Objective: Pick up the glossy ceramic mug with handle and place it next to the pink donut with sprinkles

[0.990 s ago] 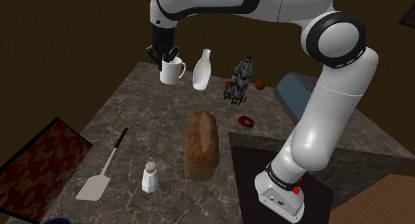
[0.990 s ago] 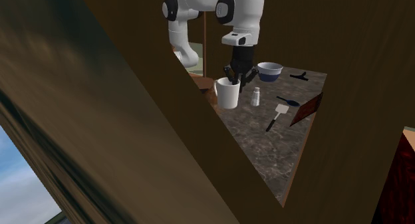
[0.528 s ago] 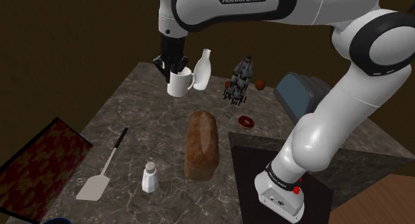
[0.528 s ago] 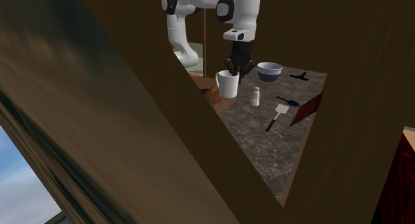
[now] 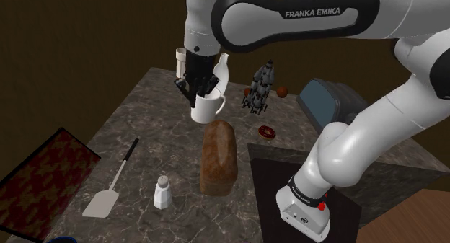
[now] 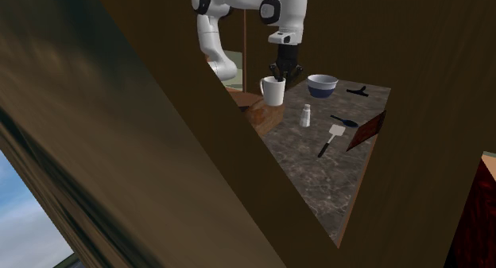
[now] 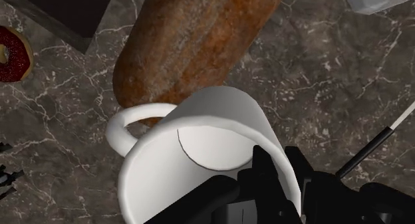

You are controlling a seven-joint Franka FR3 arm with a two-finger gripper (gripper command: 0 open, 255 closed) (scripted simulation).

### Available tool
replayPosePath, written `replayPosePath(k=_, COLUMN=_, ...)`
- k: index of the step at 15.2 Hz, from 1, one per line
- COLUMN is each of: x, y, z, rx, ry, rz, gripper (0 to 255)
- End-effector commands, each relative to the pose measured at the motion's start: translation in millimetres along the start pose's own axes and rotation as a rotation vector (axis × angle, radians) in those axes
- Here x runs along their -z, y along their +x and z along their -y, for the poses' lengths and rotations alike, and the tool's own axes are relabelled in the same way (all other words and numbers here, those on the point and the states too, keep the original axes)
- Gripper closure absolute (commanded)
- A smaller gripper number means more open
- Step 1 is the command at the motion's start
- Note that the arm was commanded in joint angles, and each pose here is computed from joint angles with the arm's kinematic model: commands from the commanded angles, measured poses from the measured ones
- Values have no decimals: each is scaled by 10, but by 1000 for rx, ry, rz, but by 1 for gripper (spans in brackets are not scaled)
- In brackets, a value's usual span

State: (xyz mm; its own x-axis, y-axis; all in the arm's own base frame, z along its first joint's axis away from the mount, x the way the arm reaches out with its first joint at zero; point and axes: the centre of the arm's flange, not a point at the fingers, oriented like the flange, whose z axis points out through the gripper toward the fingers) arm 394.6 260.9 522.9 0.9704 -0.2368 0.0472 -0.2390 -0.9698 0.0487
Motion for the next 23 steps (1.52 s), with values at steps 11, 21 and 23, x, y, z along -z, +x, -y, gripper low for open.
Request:
replayPosePath(k=11, x=92, y=-1576, z=144, rx=-1, ry=0, rz=0, gripper=255)
replayPosePath(k=21, x=46, y=-2640, z=250, rx=-1, ry=0, rz=0, gripper=255)
replayPosePath(k=23, x=-59, y=-2645, z=255, rx=-1, ry=0, rz=0, gripper=255)
